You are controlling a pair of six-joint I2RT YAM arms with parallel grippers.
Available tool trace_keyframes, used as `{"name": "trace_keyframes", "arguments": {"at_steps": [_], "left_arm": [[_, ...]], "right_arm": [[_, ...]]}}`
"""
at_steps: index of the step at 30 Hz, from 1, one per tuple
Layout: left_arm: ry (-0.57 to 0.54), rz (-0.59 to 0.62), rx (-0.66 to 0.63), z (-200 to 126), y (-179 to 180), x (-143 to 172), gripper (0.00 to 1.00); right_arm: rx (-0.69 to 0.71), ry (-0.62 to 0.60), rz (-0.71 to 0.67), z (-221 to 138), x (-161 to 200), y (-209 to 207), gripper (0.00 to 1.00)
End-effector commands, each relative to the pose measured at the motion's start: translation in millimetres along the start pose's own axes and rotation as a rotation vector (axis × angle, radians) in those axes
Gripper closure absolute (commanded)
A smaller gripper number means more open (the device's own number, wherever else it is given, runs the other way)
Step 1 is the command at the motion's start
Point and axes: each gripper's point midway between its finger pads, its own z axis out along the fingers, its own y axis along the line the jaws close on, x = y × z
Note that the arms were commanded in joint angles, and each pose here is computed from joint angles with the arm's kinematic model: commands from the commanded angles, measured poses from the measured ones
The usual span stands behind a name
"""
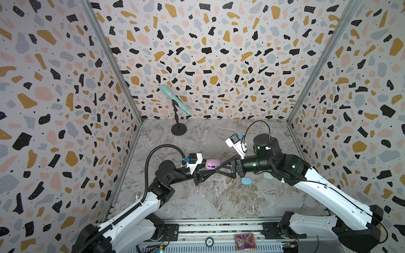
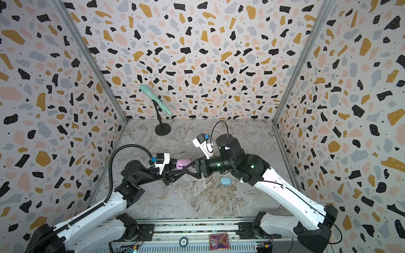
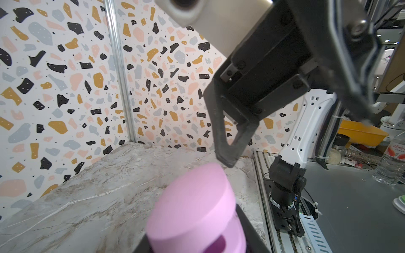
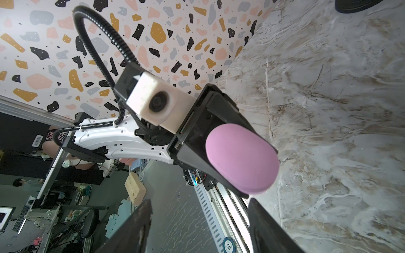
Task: Insert wireless bluetooth earbuds into charging case
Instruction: Insert the wireless bluetooth earbud into the charging case, then open the charging case.
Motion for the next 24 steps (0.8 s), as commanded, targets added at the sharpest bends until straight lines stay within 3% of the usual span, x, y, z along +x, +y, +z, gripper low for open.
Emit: {"name": "trace_keyframes", "arguments": {"at_steps": [1, 12, 17, 24], "left_arm": [[-0.057, 0.044, -0.002, -4.2, 1.2, -17.2, 0.97], [-0.092, 0.04, -0.058, -8.1, 9.9, -26.8, 0.97], [-0.087, 0.01, -0.035, -9.4, 5.1, -20.6, 0.97], [-0.073, -0.01, 0.01, -14.0, -7.8, -20.0, 0.96]], "right_arm": [[-0.015, -0.03, 0.0, -3.2, 2.3, 5.4, 0.3], [0.084, -0.051, 0.011, 3.6, 8.2, -18.5, 0.31], [0.237, -0.118, -0.116, -8.0, -13.6, -22.1, 0.34], [0.29, -0.022, -0.285, 7.5, -20.9, -19.9, 0.34]]}}
